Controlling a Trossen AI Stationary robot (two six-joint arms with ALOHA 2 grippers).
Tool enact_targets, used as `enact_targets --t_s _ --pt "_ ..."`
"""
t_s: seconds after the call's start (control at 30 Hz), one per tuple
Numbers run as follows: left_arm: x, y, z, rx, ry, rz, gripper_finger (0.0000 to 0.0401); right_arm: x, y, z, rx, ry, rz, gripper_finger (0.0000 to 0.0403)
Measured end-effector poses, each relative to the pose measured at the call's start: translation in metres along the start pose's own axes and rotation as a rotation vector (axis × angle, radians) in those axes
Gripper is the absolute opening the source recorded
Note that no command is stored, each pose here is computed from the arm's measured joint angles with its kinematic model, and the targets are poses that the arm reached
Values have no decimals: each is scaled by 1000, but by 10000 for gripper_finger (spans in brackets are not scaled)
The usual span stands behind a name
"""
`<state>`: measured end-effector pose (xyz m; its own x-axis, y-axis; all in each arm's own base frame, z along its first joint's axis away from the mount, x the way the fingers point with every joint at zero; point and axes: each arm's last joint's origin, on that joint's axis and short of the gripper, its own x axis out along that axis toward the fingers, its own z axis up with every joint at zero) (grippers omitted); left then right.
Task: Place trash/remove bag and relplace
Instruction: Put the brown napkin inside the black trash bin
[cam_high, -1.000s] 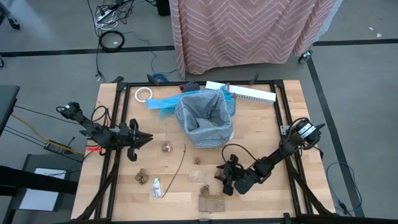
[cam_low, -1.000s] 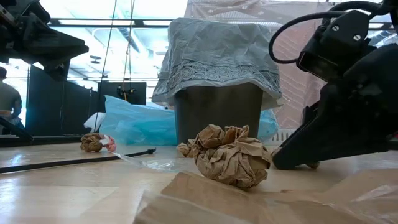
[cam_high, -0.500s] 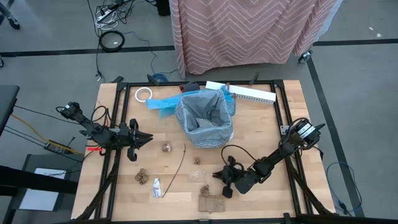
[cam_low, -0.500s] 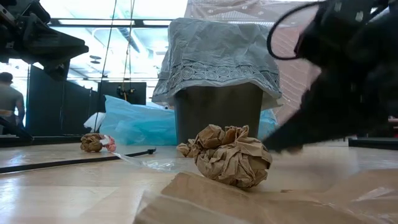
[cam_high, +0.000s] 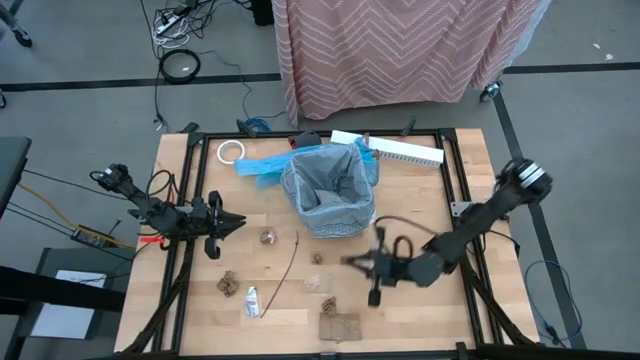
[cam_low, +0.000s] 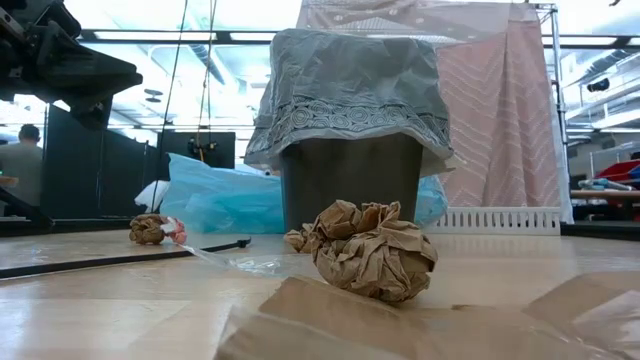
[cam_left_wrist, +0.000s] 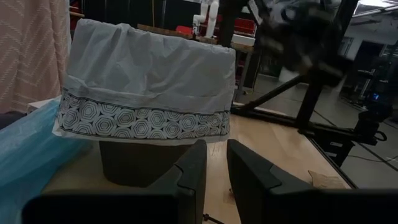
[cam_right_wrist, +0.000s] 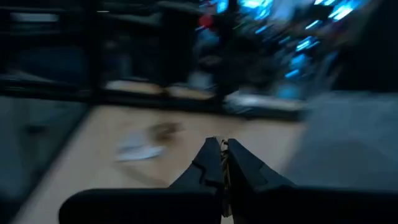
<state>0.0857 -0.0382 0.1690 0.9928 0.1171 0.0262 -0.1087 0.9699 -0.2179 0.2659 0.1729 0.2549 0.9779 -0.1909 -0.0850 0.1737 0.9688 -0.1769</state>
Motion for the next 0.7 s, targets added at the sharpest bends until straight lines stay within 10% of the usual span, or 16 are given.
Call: enact_targets --t_s 0.37,0.7 --pt "0 0 0 4 0 0 72 -19 -102 52 -108 3 -396 0" --pt "0 0 0 6 0 0 72 10 -156 43 -45 10 -342 0"
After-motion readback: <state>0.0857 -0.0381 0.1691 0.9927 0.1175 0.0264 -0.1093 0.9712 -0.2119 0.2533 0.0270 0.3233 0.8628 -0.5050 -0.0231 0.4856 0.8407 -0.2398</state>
